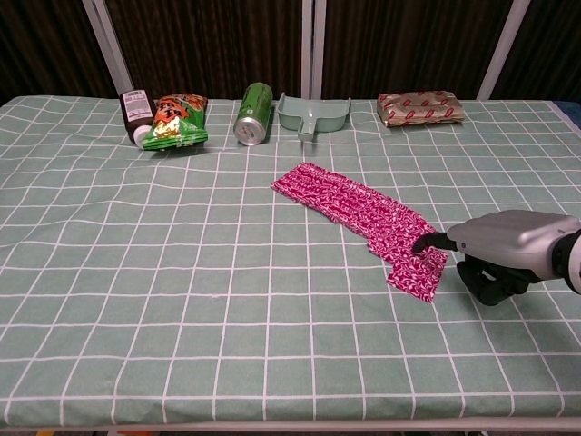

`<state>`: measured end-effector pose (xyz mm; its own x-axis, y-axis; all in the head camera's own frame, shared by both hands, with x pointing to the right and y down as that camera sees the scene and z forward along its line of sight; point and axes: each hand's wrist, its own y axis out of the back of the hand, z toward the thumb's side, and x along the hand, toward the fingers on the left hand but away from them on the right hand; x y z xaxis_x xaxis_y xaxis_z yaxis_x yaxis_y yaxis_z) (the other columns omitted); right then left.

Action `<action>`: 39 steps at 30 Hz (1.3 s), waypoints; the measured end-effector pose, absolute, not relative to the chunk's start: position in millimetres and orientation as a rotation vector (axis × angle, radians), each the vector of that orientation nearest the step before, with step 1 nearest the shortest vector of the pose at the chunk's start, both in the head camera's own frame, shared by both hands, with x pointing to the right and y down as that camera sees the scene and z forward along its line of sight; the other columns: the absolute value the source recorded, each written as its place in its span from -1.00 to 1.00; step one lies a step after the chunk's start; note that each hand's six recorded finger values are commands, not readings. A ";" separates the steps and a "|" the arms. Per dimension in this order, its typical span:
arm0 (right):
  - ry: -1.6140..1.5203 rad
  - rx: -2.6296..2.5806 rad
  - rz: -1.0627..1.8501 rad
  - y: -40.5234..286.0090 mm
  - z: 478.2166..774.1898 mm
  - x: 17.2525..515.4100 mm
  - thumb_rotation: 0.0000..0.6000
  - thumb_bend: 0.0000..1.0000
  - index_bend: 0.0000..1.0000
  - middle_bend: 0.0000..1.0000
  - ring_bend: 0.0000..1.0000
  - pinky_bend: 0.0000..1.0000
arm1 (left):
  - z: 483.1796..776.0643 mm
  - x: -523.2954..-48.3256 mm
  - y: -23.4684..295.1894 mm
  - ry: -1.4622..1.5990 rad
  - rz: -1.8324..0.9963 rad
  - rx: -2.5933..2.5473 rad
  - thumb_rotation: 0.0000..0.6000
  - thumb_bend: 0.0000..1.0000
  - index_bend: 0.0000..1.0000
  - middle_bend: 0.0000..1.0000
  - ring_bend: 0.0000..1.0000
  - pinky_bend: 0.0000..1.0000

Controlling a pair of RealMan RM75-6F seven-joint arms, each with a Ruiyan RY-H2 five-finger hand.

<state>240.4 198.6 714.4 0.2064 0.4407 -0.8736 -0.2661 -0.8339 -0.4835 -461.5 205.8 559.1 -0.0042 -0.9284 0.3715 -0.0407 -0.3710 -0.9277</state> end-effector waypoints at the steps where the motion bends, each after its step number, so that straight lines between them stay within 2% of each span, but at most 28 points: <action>1: -0.158 -1.939 1.676 200.2 713.3 239.8 1.00 0.98 -0.80 0.72 0.67 0.52 | 558.7 -461.3 205.9 1.044 -1.474 -1.511 1.00 -0.67 -0.84 -0.98 -1.00 -0.78; 17: -0.081 -1.975 1.611 225.0 703.5 224.0 1.00 0.98 -0.79 0.72 0.67 0.52 | 555.3 -461.7 204.7 1.059 -1.467 -1.510 1.00 -0.67 -0.84 -0.98 -1.00 -0.78; 39: -0.030 -1.997 1.554 242.0 692.0 210.1 1.00 0.98 -0.77 0.72 0.67 0.52 | 548.8 -467.0 202.1 1.086 -1.462 -1.495 1.00 -0.66 -0.84 -0.98 -1.00 -0.78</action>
<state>210.1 242.0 692.0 0.3141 0.3694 -0.8745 -0.3351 -0.8187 -0.4662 -467.0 202.1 548.8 -0.0200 -0.9380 0.3461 -0.0610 -0.3444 -0.9368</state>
